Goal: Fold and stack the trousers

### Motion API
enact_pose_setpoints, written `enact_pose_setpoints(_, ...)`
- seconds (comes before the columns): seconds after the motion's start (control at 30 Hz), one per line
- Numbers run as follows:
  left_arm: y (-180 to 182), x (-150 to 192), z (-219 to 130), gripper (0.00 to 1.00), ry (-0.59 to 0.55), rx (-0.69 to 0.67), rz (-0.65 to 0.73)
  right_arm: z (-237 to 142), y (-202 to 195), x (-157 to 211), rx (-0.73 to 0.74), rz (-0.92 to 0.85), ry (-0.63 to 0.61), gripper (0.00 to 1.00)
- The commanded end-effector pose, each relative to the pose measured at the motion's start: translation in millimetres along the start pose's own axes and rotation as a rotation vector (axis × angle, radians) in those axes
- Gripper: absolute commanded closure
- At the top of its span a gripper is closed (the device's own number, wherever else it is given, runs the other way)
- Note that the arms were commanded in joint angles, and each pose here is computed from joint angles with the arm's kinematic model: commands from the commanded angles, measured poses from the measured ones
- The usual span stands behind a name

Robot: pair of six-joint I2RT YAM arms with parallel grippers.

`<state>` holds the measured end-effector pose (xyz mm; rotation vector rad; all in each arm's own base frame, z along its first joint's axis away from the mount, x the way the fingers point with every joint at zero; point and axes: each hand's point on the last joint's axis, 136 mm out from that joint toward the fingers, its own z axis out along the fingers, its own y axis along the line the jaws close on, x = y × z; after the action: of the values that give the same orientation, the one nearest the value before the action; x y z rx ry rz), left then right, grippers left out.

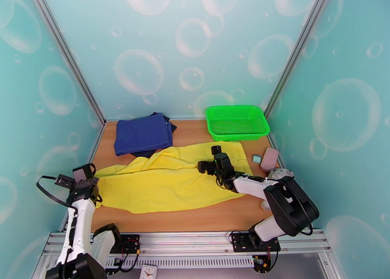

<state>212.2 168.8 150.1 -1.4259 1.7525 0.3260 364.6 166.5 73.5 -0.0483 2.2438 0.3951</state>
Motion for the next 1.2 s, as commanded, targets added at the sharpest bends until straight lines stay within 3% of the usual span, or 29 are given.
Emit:
enact_pose_setpoints(0.0, 7.9, -21.6, 1.7, 0.81, -0.095, -0.04, -0.044, -1.8, 5.1, 1.9, -0.024, 0.002, -0.003, 0.01)
enact_pose_setpoints(0.27, -16.0, -28.1, 8.7, 0.28, -0.079, 0.056, -0.036, -12.1, 18.8, -6.5, -0.058, -0.043, -0.067, 0.01)
enact_pose_setpoints(0.33, -29.6, -27.5, 6.2, 0.01, -0.068, 0.126, -0.018, -18.5, 21.6, -11.6, -0.056, -0.058, -0.1, 0.01)
enact_pose_setpoints(0.47, -66.3, -14.2, -11.5, 0.01, -0.054, 0.303, 0.062, -30.3, 25.4, -19.0, -0.073, -0.068, -0.157, 0.01)
enact_pose_setpoints(0.6, -117.5, 22.1, -43.1, 0.01, -0.006, 0.547, 0.208, -33.3, 31.0, -18.7, -0.098, -0.086, -0.18, 0.01)
enact_pose_setpoints(0.83, -165.2, 82.0, -89.3, 0.01, 0.096, 0.841, 0.444, -28.8, 39.7, -14.0, -0.109, -0.129, -0.174, 0.01)
enact_pose_setpoints(0.97, -163.4, 88.5, -83.2, 0.01, 0.057, 0.782, 0.52, -20.8, 39.4, -9.4, -0.095, -0.147, -0.15, 0.01)
enact_pose_setpoints(1.17, -138.3, 43.9, -85.5, 0.01, -0.161, 0.627, 0.45, -26.5, 33.5, -9.1, -0.076, -0.149, -0.162, 0.01)
